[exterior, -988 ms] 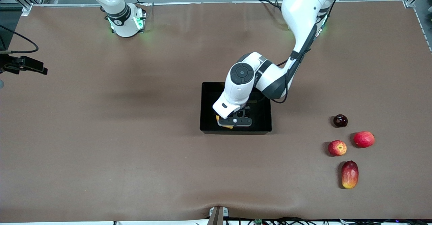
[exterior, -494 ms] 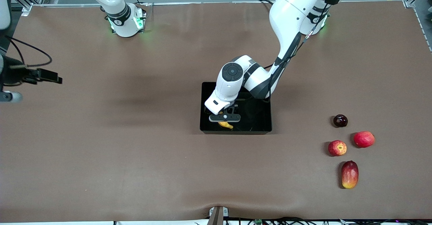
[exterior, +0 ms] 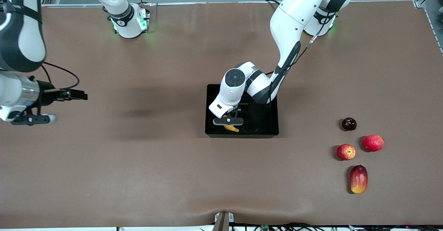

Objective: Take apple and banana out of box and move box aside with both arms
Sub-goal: 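Carry the banana out with the left gripper while the right gripper grasps the tray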

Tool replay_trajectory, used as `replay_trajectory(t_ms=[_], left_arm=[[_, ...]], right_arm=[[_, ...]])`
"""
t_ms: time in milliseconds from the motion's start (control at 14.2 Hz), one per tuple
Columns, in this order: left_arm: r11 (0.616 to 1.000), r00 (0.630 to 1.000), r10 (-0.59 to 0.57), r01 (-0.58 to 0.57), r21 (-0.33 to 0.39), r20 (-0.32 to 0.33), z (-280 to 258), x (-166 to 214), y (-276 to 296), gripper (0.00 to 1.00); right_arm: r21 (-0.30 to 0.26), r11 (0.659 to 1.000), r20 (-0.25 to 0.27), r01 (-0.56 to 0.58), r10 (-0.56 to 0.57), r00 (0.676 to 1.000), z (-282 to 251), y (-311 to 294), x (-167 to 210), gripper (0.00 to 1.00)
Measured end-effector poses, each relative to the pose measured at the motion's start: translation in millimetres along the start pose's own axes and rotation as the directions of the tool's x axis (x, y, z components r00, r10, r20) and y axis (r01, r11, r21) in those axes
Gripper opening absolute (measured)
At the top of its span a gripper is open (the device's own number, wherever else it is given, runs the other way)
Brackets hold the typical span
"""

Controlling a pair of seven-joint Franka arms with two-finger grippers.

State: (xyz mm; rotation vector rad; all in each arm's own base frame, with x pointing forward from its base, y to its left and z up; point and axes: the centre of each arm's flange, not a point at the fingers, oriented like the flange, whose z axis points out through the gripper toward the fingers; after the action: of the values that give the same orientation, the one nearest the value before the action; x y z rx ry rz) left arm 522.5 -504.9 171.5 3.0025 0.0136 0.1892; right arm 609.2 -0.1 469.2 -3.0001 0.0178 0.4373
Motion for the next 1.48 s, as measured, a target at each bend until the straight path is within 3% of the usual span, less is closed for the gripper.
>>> replay_trajectory(t_ms=[212, 494, 706, 918, 1200, 1482], left_arm=[[0.999, 0.999, -0.053, 0.053, -0.002, -0.009, -4, 2, 1, 0.41], [0.998, 0.998, -0.054, 0.054, 0.011, -0.032, -39, 17, 5, 0.40], [0.998, 0.998, -0.043, 0.044, 0.049, -0.039, -109, 37, 2, 0.39], [0.996, 0.997, -0.050, 0.054, 0.076, -0.050, -178, 60, -18, 0.39], [0.997, 1.000, -0.004, 0.004, 0.080, -0.004, -233, 106, -90, 0.39], [0.996, 0.997, 0.045, -0.050, 0.078, 0.054, -243, 157, -200, 0.39]], right_arm=[[-0.004, 0.998, -0.006, -0.064, 0.064, 0.998, 8, -60, 1, 1.00], [0.082, 0.995, -0.014, -0.049, 0.050, 0.999, 22, -131, 0, 1.00], [0.090, 0.993, -0.024, -0.078, 0.081, 0.996, 37, -161, 2, 1.00], [0.081, 0.996, -0.053, -0.024, 0.028, 0.998, 67, -221, -1, 1.00], [0.080, 0.996, -0.092, 0.024, -0.017, 0.996, 132, -285, 1, 1.00], [0.102, 0.994, -0.110, 0.042, -0.031, 0.993, 187, -327, 5, 1.00]])
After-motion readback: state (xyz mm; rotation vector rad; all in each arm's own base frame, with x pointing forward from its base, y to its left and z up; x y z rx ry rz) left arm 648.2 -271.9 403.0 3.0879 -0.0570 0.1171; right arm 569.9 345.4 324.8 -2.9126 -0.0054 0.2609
